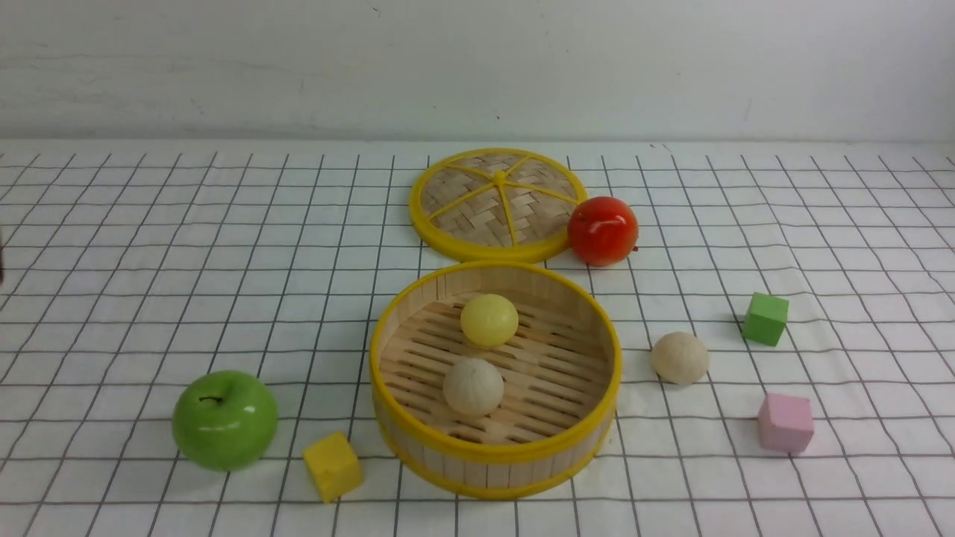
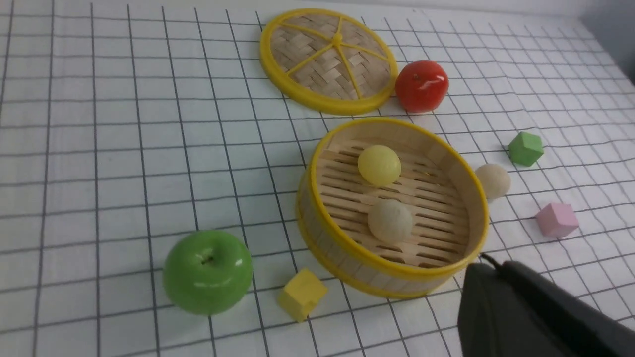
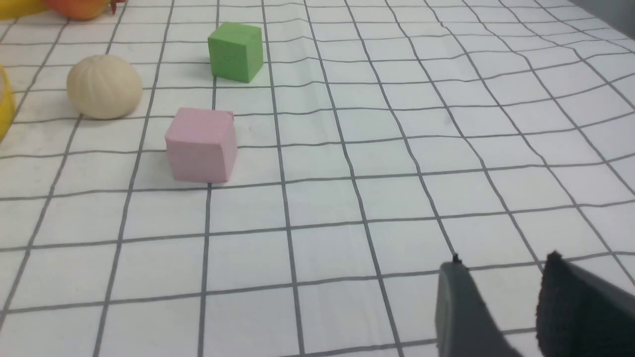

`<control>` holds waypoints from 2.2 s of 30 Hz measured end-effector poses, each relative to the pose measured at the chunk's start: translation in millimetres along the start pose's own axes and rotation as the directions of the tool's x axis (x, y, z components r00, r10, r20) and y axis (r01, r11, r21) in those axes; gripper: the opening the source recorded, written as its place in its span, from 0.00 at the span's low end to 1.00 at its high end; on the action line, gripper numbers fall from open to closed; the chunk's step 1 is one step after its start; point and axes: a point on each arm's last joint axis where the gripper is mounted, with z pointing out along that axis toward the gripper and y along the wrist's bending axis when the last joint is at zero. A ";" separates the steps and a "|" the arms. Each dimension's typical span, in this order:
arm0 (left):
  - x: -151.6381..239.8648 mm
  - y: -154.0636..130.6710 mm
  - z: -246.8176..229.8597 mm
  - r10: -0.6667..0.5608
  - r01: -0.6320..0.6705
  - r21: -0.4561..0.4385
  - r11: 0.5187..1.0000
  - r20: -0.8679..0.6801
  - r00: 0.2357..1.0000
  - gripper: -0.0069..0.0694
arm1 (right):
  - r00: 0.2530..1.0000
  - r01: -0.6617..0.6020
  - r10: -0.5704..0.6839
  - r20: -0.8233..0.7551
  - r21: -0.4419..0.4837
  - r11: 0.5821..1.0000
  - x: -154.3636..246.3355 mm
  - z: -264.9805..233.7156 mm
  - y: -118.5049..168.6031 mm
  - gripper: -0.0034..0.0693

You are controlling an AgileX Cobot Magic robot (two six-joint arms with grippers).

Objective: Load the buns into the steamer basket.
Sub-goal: Use the right arm to grab a steamed stuffed bun

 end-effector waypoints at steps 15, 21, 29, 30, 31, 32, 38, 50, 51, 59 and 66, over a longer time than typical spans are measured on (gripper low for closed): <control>96.3 44.7 -40.4 -0.223 0.209 0.089 0.974 0.197 0.955 0.07 | 1.000 0.000 0.000 0.000 0.000 1.000 0.0 0.0 0.0 0.38; 97.7 45.9 -39.8 -0.220 0.207 0.083 0.975 0.202 0.954 0.07 | 1.000 0.000 0.000 0.000 0.000 1.000 0.0 0.0 0.0 0.38; 88.1 42.7 -41.2 -0.199 0.164 0.136 0.977 0.311 0.929 0.07 | 1.000 0.000 0.000 0.000 0.000 1.000 0.0 0.0 0.0 0.38; 87.1 42.3 -39.9 -0.180 0.140 0.138 0.980 0.337 0.924 0.07 | 1.000 0.000 0.000 0.000 0.000 1.000 0.0 0.0 0.0 0.38; 86.7 41.7 -37.9 -0.154 0.111 0.136 0.985 0.365 0.918 0.07 | 1.000 0.000 0.000 0.000 0.000 1.000 0.0 0.0 0.0 0.38; 86.8 41.2 -35.9 -0.130 0.086 0.128 0.988 0.388 0.913 0.07 | 1.000 0.000 0.000 0.000 0.000 1.000 0.0 0.0 0.0 0.38; 97.9 42.3 -11.3 0.035 -0.026 -0.025 0.999 0.530 0.847 0.07 | 1.000 0.000 0.000 0.000 0.000 1.000 0.0 0.0 0.0 0.38; 184.5 98.6 55.5 0.056 0.097 -0.382 0.919 0.370 0.927 0.07 | 1.000 0.000 0.000 0.000 0.000 1.000 0.0 0.0 0.0 0.38; 189.9 100.7 57.3 0.040 0.099 -0.396 0.913 0.329 0.943 0.07 | 1.000 0.000 0.000 0.000 0.000 1.000 0.0 0.0 0.0 0.38; 202.9 104.7 59.7 -0.013 0.106 -0.433 0.895 0.212 0.977 0.08 | 1.000 0.000 0.000 0.000 0.000 1.000 0.0 0.0 0.0 0.38; 203.0 104.7 59.7 -0.014 0.106 -0.433 0.895 0.211 0.977 0.08 | 1.000 0.000 0.000 0.000 0.000 1.000 0.0 0.0 0.0 0.38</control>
